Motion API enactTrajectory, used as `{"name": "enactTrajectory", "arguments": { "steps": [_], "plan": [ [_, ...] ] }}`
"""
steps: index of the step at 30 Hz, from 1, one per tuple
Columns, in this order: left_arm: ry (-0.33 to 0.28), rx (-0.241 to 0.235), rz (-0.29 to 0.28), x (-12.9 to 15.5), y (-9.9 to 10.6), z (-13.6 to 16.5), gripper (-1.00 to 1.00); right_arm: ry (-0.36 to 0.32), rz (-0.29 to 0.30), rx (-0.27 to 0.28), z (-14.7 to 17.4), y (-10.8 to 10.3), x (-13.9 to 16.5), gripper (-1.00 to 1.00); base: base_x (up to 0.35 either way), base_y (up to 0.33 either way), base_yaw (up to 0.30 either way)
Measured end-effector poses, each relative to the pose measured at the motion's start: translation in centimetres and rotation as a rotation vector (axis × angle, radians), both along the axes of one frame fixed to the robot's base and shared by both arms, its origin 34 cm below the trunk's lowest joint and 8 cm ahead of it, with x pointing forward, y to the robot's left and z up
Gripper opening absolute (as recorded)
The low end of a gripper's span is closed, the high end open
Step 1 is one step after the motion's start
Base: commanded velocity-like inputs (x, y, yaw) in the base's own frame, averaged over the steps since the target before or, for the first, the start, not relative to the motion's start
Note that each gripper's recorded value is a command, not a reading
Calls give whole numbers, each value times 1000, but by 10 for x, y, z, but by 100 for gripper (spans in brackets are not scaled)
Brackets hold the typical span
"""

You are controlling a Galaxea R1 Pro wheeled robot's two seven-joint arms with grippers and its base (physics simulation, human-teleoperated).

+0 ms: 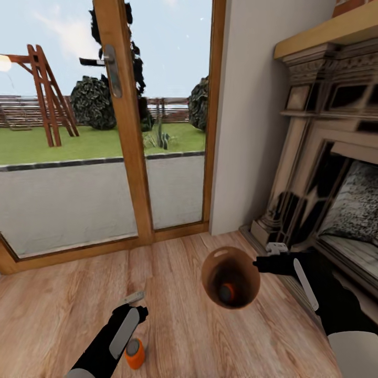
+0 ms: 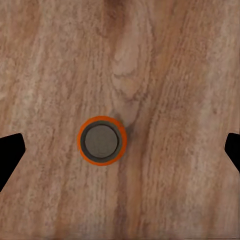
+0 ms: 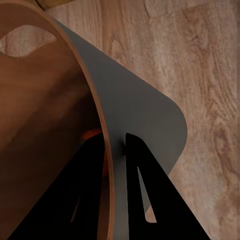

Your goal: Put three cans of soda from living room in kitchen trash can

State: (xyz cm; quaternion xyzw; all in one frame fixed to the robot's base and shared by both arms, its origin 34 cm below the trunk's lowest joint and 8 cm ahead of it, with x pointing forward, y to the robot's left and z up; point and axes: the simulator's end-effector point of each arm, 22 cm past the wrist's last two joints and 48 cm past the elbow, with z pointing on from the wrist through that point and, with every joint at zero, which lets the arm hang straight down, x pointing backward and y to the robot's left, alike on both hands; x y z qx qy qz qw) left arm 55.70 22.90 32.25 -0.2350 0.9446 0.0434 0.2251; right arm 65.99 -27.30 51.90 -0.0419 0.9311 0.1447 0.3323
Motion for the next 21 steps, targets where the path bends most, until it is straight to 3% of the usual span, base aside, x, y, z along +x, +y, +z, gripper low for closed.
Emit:
{"name": "enactTrajectory", "arguments": {
  "steps": [7,10,21],
  "plan": [
    [85,-42,-48,14,-5,-22,100,-7,9,0,-6,3,-3,-100,0,0,0],
    [167,-45,-55,11,2,-46,100,-29,19,-18,-5,4,-8,-100,0,0,0],
    [204,-77,-62,1,7,-77,100,-21,27,-30,-19,4,-9,-100,0,0,0]
  ]
}}
